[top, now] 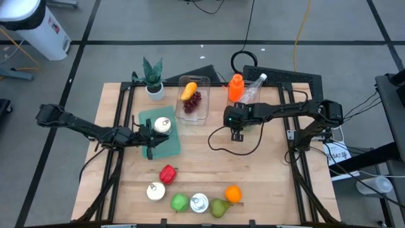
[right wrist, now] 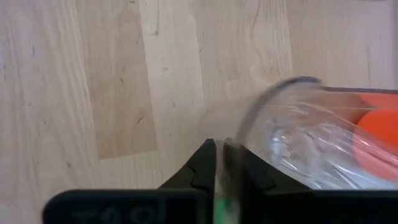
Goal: Pick & Place Food Item
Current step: Adjust the right transparent bin on the table, then put the red chili pepper into the left transparent bin
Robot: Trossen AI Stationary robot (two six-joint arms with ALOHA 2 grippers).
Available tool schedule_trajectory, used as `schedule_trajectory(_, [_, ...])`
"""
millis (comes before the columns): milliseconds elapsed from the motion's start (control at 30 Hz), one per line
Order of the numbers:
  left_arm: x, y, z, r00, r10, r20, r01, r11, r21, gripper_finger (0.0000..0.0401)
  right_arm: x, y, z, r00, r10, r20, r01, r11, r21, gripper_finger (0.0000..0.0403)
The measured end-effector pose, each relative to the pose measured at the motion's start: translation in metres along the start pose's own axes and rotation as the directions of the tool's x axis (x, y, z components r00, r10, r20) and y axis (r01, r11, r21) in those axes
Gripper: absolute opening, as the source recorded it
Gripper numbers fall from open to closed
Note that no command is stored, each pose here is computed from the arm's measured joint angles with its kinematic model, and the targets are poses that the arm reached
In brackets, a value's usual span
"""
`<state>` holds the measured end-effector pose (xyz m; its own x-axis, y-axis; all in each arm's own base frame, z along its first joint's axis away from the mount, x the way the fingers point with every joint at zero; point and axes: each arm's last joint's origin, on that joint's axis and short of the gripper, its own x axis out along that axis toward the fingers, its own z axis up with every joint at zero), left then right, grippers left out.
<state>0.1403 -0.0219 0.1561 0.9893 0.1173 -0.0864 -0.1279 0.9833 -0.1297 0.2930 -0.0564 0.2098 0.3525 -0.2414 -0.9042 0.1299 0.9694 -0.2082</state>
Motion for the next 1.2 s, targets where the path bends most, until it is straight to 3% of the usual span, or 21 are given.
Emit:
schedule_trajectory(400, [0.000,0.000,0.000,1.000,0.000,0.000,0.000,1.000,0.000,0.0049,-0.006,0.000,0.005,0.998,-0.002,0.069,0.003,1.000,-0.015,0.0180])
schedule_trajectory(533, [0.000,0.000,0.000,1.000,0.000,0.000,0.000,1.000,0.000,0.0049,-0.031,0.006,0.010,0.977,0.070,0.200,-0.064,0.997,-0.033,0.0210])
schedule_trajectory(667, [0.000,0.000,0.000,1.000,0.000,0.000,0.000,1.000,0.000,0.0049,-0.079,0.009,0.009,0.906,0.134,0.401,-0.119,0.991,-0.062,0.0224])
schedule_trajectory(767, [0.000,0.000,0.000,1.000,-0.001,-0.003,0.001,1.000,0.001,0.0049,-0.129,0.007,-0.004,0.796,0.203,0.571,-0.191,0.978,-0.082,0.0225])
schedule_trajectory(967, [0.000,0.000,0.000,1.000,0.000,-0.003,0.000,1.000,0.001,0.0049,-0.218,0.002,-0.060,0.491,0.382,0.783,-0.294,0.919,-0.264,0.0197])
schedule_trajectory(1100, [0.000,0.000,-0.001,1.000,0.000,-0.006,0.000,1.000,0.002,0.0049,-0.232,0.006,-0.107,0.339,0.471,0.814,-0.308,0.873,-0.377,0.0147])
schedule_trajectory(1200, [0.000,0.000,0.000,1.000,0.001,-0.006,-0.001,1.000,0.002,0.0049,-0.212,0.016,-0.134,0.252,0.555,0.793,-0.339,0.818,-0.465,0.0099])
